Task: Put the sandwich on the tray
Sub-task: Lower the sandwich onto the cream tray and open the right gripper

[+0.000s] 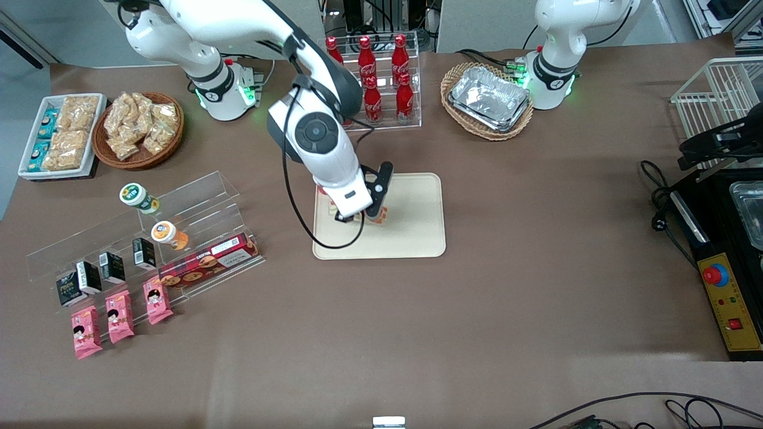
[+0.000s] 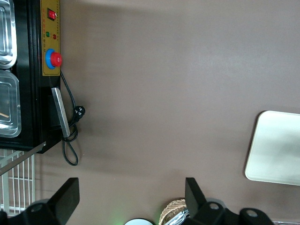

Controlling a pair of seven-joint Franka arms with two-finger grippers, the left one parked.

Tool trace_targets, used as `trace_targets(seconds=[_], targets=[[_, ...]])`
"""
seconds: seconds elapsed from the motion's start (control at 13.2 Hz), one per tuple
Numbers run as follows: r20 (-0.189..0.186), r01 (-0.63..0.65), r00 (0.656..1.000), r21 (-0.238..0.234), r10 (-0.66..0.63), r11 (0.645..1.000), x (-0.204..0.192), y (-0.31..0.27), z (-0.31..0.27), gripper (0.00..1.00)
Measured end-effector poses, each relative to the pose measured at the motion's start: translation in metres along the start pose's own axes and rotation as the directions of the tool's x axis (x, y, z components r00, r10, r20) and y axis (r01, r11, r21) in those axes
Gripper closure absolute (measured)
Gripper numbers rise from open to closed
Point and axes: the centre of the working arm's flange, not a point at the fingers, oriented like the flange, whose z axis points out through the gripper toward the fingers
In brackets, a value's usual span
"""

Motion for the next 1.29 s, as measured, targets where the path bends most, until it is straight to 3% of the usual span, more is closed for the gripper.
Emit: trace_targets(seconds=[0.38, 0.99, 1.21, 1.29], targets=[[-0.002, 0.074, 0.997, -0.057, -0.074, 0.996, 0.012, 0.012, 0.061, 0.7], [0.003, 0.132, 0.991, -0.062, -0.132, 0.989, 0.032, -0.017, 0.111, 0.69], [-0.004, 0.131, 0.991, -0.069, -0.132, 0.989, 0.032, -0.015, 0.12, 0.58], [-0.017, 0.13, 0.991, -0.079, -0.132, 0.988, 0.033, -0.013, 0.122, 0.48]])
